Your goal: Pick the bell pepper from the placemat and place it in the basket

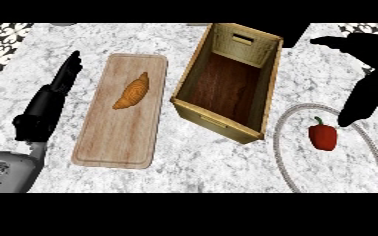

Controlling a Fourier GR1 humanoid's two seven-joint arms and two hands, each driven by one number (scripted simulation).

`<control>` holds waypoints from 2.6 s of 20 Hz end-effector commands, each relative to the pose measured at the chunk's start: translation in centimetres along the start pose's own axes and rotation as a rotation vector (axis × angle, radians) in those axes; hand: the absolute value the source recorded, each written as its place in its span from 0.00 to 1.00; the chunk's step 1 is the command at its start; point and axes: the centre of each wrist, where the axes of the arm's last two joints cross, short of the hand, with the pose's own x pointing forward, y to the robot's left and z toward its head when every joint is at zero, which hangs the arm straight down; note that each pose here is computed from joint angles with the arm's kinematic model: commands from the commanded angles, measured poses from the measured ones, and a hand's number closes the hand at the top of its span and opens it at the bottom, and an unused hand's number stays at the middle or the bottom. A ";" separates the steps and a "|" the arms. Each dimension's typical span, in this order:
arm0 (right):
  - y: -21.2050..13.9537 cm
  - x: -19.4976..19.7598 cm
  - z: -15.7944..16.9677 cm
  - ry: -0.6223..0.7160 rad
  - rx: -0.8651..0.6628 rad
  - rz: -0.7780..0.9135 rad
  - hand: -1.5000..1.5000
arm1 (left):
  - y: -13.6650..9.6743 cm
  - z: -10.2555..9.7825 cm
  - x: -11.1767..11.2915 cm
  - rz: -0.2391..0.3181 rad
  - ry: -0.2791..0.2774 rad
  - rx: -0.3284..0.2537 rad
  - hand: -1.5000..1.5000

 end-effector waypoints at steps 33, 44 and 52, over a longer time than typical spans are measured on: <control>9.4 -7.7 -6.2 0.151 0.222 0.143 0.00 | 0.2 0.3 1.3 -0.011 -0.028 0.015 0.50; 13.9 -10.0 -7.2 0.142 0.200 0.120 0.00 | -0.9 0.3 0.6 -0.003 -0.014 0.004 0.50; 14.8 -8.6 -8.4 0.133 0.212 0.099 0.00 | 2.8 -0.7 0.2 0.001 0.006 -0.002 0.50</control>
